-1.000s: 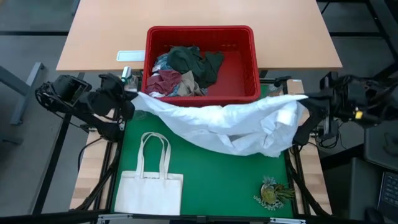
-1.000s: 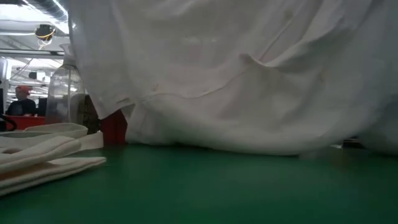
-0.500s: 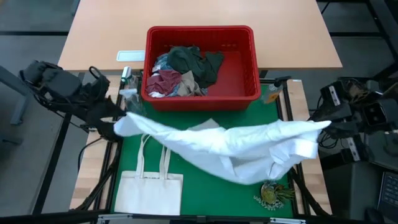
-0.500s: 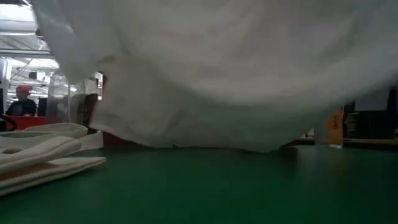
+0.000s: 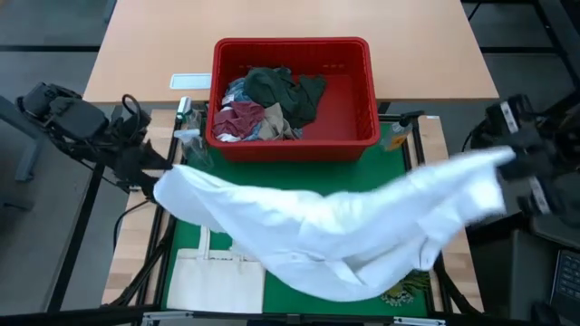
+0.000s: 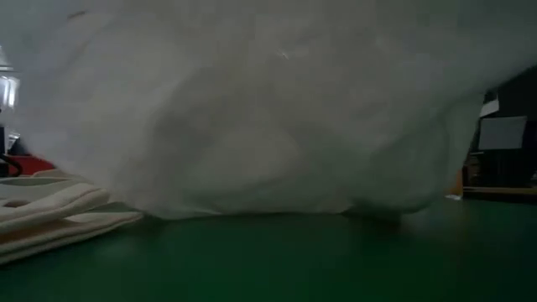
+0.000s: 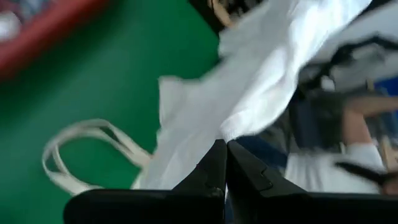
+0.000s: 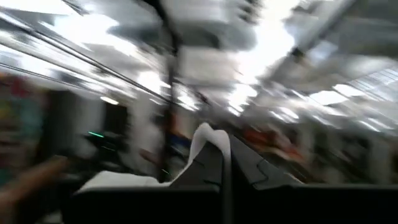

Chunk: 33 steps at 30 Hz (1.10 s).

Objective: Fold Laundry from Bin
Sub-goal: Fold the white polo shirt

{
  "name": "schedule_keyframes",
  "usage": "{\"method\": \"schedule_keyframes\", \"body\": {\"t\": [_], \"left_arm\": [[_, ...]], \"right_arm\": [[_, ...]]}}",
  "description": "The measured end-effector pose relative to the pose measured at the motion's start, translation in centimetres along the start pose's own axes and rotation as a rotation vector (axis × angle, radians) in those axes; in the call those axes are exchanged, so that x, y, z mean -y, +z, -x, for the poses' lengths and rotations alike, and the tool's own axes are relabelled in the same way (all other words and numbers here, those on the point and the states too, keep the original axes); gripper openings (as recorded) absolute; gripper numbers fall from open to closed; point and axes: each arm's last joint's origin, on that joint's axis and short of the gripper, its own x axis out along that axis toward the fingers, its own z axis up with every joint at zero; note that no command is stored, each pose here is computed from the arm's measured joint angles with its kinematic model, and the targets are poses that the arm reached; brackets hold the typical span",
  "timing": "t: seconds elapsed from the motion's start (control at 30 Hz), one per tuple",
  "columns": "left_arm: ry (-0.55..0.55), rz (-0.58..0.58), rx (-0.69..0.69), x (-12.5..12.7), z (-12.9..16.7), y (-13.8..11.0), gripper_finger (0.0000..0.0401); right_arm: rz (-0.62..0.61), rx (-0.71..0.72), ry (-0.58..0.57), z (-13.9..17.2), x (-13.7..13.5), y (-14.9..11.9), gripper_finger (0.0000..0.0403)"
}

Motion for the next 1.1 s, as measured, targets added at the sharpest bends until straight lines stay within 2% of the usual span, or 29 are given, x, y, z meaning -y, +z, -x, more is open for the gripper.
{"method": "schedule_keyframes", "body": {"t": [0.2, 0.27, 0.43, 0.57, 0.7, 0.9, 1.1], "left_arm": [[0.209, -0.044, 0.129, -0.6, -3.0, -0.3, 0.0000], [0.301, -0.073, 0.141, -1.0, -4.9, -0.8, 0.0000], [0.547, -0.098, 0.185, -2.2, -10.1, -1.9, 0.0000], [0.688, -0.108, 0.197, -3.6, -12.8, -2.5, 0.0000], [0.810, -0.120, 0.182, -4.9, -15.4, -2.9, 0.0000], [0.907, -0.110, 0.211, -6.1, -16.8, -2.5, 0.0000], [0.911, -0.153, 0.320, -5.2, -15.3, -0.9, 0.0000]], "right_arm": [[0.127, -0.375, -0.438, 0.8, 1.0, -2.0, 0.0003], [0.174, -0.446, -0.510, 0.9, 0.4, -3.2, 0.0003], [0.256, -0.523, -0.591, 1.7, -0.6, -6.2, 0.0003], [0.224, -0.516, -0.626, 3.4, 1.1, -7.4, 0.0003], [0.224, -0.518, -0.717, 4.5, 2.8, -8.4, 0.0003], [0.206, -0.523, -0.807, 6.1, 5.0, -8.9, 0.0003], [0.164, -0.507, -0.866, 6.8, 6.3, -8.5, 0.0003]]}}
